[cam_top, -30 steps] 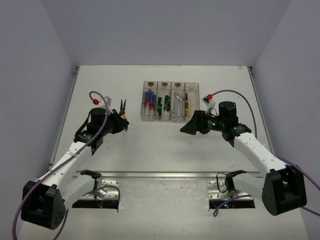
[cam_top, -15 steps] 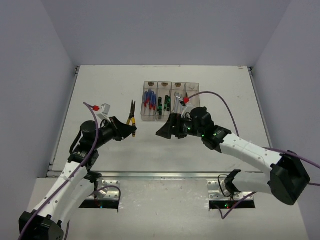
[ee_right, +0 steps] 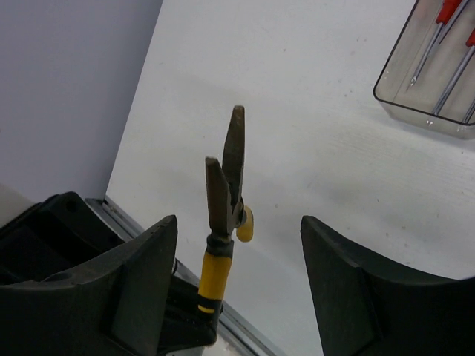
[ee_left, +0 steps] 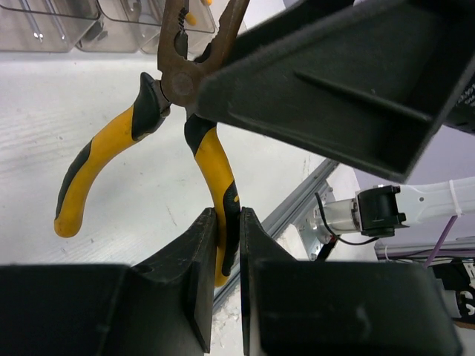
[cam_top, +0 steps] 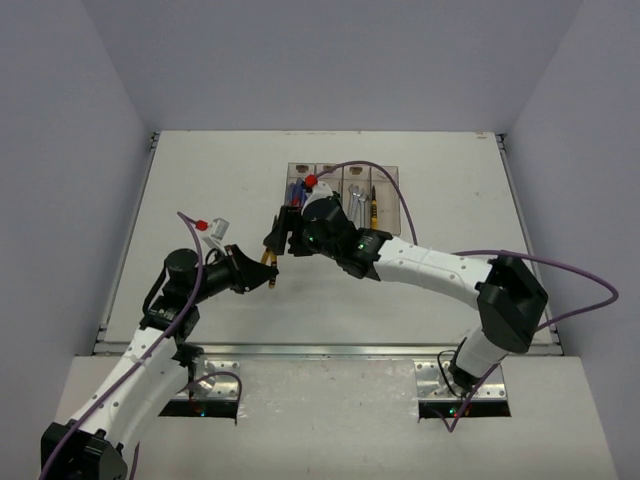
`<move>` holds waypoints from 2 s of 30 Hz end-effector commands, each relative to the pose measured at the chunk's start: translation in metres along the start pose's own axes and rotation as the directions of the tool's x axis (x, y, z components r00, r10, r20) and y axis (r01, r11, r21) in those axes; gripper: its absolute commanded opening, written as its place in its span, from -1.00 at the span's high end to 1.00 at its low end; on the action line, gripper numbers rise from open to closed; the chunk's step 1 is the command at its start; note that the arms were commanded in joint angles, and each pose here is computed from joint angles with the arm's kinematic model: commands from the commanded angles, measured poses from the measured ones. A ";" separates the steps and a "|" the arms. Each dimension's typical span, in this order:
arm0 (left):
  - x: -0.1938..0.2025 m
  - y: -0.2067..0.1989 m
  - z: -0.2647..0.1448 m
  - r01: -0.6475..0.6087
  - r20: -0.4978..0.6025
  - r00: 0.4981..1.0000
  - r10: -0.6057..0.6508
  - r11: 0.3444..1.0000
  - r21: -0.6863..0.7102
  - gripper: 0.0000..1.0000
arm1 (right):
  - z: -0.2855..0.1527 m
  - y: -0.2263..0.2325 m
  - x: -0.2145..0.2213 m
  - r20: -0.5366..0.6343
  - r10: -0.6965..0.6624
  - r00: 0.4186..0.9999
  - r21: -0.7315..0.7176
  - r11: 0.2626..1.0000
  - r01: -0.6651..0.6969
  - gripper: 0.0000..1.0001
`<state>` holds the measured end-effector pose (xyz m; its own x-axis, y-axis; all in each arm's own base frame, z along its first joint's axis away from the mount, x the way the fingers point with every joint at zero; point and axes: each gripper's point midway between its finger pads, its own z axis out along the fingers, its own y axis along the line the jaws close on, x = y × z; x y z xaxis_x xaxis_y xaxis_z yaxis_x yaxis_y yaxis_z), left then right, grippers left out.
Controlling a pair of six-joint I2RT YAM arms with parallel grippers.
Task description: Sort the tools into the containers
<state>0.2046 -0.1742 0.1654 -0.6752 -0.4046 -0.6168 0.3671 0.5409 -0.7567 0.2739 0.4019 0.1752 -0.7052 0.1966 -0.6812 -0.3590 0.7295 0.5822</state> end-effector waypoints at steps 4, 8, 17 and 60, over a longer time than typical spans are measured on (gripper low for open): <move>-0.014 -0.029 -0.004 -0.097 0.063 0.994 0.090 0.988 0.120 1.00 | 0.020 0.015 -0.008 0.027 -0.002 1.000 0.058 0.998 0.000 -0.03; -0.019 -0.037 -0.008 -0.115 0.087 0.991 0.103 0.984 0.138 1.00 | 0.026 0.006 0.002 -0.006 0.011 1.000 0.121 0.993 -0.010 0.35; -0.026 -0.034 -0.010 -0.119 0.134 0.985 0.105 0.988 0.101 0.10 | 0.012 0.008 -0.006 0.004 -0.028 1.000 0.139 0.990 0.027 1.00; -0.088 -0.027 -0.053 -0.283 0.140 0.930 0.339 0.906 -0.316 -1.00 | 0.006 -0.355 -0.155 -0.377 0.072 0.924 0.644 0.737 0.205 0.36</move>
<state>0.2173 -0.1115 0.2367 -0.4693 -0.2919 -0.8334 0.2773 0.8473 -0.4529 0.4915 0.1187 0.0449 -0.9441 -0.0159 -0.3294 -0.0143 0.9999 -0.0074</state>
